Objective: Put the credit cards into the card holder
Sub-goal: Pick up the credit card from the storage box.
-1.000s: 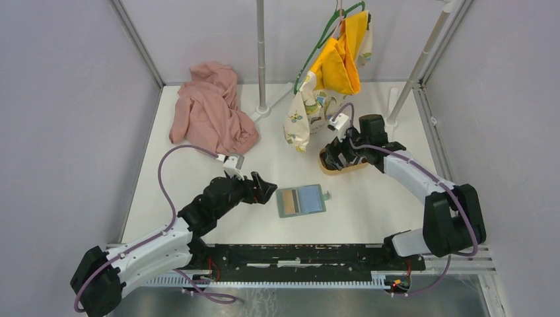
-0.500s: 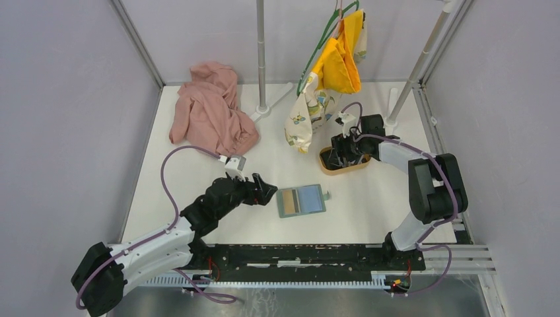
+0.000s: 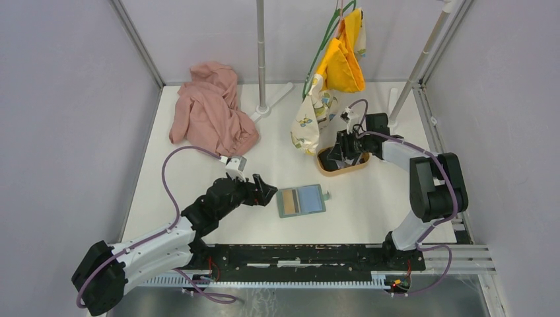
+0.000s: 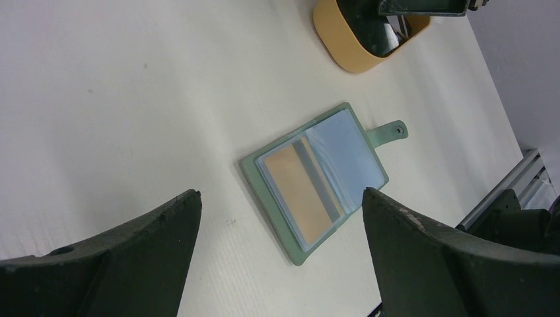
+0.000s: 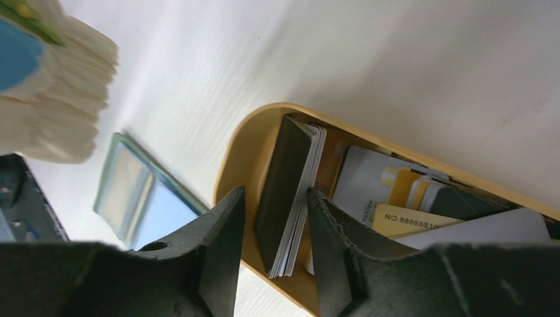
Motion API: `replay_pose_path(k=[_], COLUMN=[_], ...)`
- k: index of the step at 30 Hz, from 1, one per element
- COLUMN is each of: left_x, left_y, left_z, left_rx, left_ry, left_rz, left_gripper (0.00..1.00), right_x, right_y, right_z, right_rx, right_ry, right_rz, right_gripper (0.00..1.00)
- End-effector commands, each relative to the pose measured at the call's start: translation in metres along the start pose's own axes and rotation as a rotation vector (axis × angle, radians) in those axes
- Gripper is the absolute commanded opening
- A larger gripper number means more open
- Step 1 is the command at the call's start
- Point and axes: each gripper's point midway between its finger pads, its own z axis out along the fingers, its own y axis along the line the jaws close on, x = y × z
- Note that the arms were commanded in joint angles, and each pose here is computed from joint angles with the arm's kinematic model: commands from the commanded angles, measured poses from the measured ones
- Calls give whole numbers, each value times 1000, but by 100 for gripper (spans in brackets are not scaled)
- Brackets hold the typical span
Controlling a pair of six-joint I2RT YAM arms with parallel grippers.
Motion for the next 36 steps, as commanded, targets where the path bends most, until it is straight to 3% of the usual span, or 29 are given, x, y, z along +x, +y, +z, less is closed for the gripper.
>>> replay_pose_path(k=[1, 5, 15, 21, 27, 36], left_x=[-14, -13, -9, -7, -7, -6], left_y=[-10, -11, -11, -10, -9, -9], left_z=[4, 6, 8, 8, 9, 8], left_rx=[42, 45, 49, 46, 46, 46], left_ry=[-48, -39, -31, -27, -26, -25], left_rz=[29, 28, 21, 21, 20, 18], left_gripper=[95, 95, 95, 95, 95, 95], right_x=[-24, -23, 0, 7, 13, 12], right_y=[28, 36, 19, 15, -1, 6], right_z=[-9, -8, 4, 8, 9, 10], right_rx=[-152, -209, -148, -138, -59, -133], right_ry=[-98, -109, -39, -20, 17, 11], right_rz=[38, 74, 148, 175, 148, 173], right_gripper=[44, 42, 42, 30, 46, 45])
